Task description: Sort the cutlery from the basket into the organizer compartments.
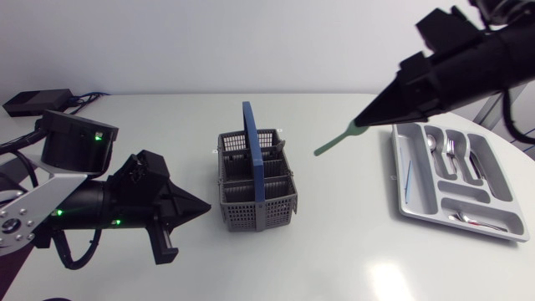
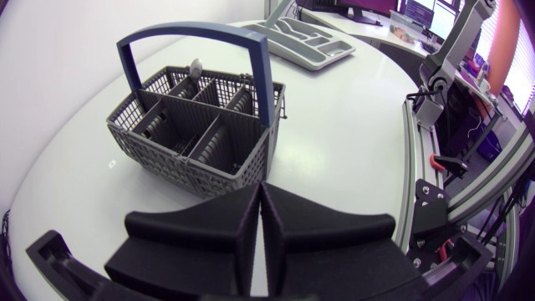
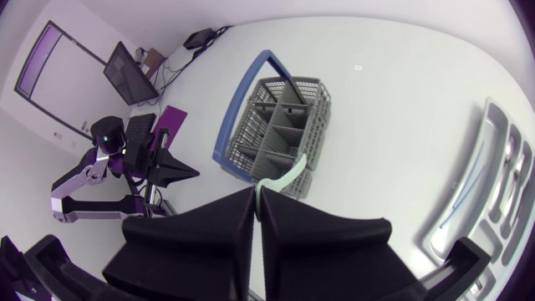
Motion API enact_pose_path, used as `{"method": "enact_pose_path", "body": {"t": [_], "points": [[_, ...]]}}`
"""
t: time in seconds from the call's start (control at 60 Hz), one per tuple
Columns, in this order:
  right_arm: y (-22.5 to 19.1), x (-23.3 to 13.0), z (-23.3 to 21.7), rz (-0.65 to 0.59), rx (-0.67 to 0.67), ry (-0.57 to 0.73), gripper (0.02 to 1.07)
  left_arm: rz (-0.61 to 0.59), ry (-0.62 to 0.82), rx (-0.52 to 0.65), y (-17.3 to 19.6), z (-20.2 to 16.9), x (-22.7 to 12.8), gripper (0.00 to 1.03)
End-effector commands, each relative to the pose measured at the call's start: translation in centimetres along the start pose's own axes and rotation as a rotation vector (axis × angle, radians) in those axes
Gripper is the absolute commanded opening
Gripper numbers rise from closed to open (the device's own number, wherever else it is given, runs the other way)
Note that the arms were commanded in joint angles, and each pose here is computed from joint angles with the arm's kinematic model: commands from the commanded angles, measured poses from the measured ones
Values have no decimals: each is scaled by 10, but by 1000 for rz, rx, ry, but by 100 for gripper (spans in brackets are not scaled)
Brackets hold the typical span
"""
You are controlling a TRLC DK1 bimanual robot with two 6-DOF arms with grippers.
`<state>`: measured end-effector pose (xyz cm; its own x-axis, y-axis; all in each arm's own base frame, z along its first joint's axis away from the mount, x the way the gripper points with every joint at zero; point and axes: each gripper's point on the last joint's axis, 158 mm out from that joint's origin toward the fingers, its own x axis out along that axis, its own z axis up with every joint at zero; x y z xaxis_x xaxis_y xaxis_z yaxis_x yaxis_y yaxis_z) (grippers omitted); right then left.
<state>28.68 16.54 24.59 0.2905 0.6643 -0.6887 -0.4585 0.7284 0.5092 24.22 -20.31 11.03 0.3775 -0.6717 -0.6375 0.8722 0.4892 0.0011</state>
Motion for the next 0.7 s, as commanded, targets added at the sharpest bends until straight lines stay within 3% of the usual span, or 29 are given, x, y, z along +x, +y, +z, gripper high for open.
{"method": "enact_pose_path", "body": {"t": [0.0, 0.167, 0.333, 0.683], "points": [[-18, -26, -4, -47, 1, -29, 8, -16, 23, 6, -4, -8, 6, 5], [-89, -59, -27, -246, 84, -55, 8, -17, 23, 7, -4, -8, 6, 5], [-168, -83, -67, -530, 123, -40, 8, -24, 26, 10, -6, -8, 7, 5], [-269, -117, -155, -714, 261, 16, 8, -33, 27, 23, -10, -4, 9, 5]]}}
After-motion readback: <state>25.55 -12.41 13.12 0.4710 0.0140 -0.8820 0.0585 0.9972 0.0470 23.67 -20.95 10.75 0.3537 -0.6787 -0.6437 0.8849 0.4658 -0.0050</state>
